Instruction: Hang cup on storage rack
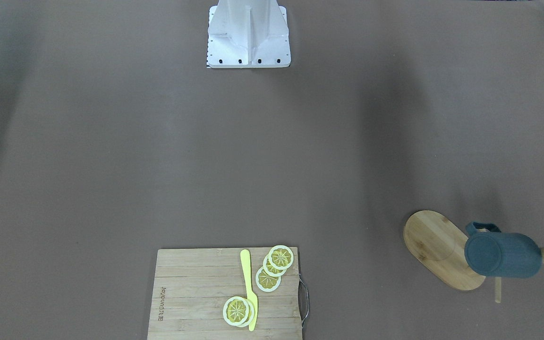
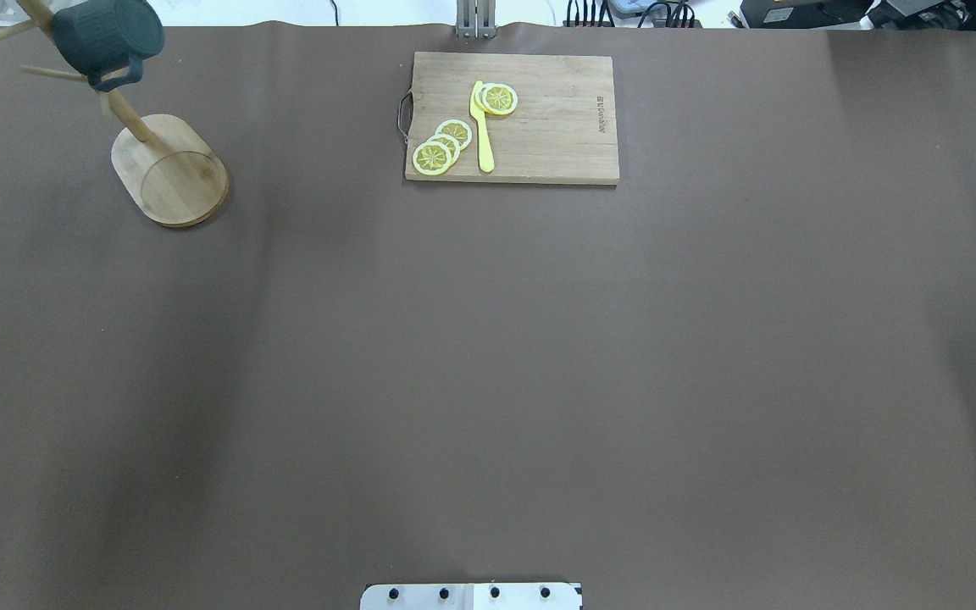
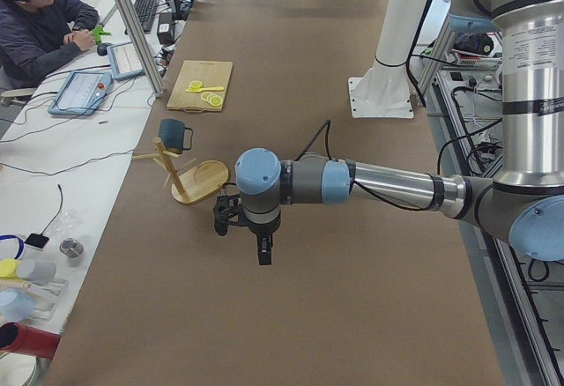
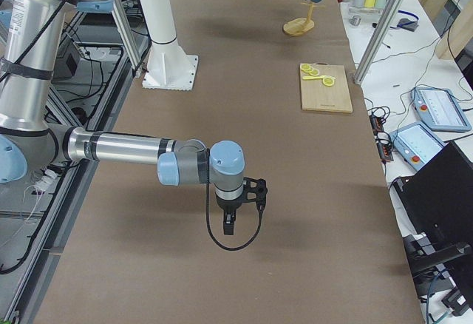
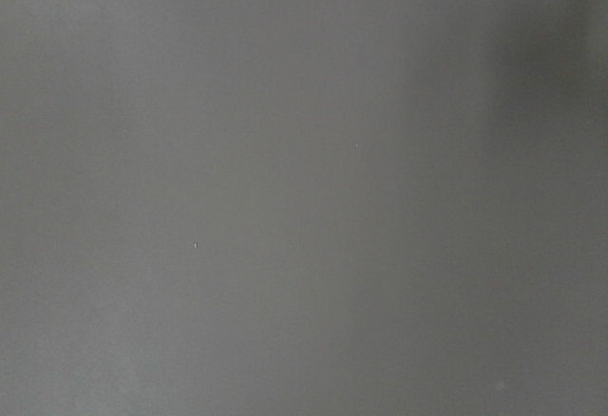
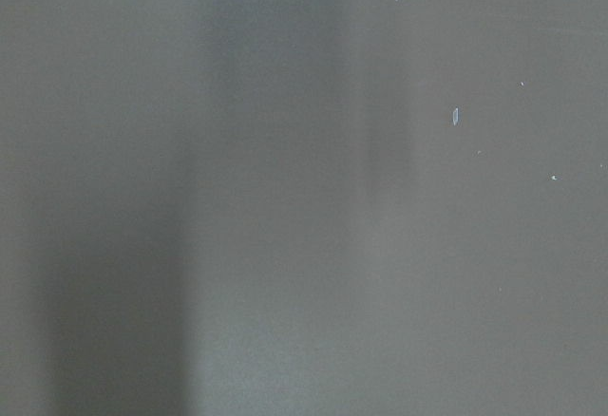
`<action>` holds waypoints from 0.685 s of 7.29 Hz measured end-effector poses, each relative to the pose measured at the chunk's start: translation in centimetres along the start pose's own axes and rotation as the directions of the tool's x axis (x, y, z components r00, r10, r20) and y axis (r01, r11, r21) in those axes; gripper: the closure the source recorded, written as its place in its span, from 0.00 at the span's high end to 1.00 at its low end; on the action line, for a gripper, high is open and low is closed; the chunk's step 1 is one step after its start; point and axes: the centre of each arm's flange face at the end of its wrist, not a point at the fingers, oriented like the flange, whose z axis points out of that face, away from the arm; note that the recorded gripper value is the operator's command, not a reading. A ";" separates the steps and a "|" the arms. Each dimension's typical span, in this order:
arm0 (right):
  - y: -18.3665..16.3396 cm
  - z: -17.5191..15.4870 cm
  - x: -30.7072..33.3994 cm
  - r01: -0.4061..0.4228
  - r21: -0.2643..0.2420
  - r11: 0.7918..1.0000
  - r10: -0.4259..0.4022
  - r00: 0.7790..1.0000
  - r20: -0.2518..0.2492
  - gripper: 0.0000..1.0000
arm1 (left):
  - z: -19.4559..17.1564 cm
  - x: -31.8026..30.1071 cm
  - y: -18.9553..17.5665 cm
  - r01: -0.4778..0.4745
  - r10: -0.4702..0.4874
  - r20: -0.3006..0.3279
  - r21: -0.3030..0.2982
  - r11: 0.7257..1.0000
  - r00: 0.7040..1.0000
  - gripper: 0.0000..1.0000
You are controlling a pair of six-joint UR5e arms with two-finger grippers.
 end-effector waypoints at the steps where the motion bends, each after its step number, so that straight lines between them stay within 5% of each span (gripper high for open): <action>1: 0.0 0.0 0.0 -0.001 -0.001 1.000 0.001 1.000 0.000 1.00 | -0.5 -0.4 0.6 0.011 -0.011 -0.014 0.012 1.000 1.000 0.99; 5: 0.2 0.8 0.5 -0.017 -0.016 1.000 0.017 1.000 0.000 1.00 | -0.8 -0.8 1.8 0.021 -0.021 -0.012 0.015 1.000 1.000 0.99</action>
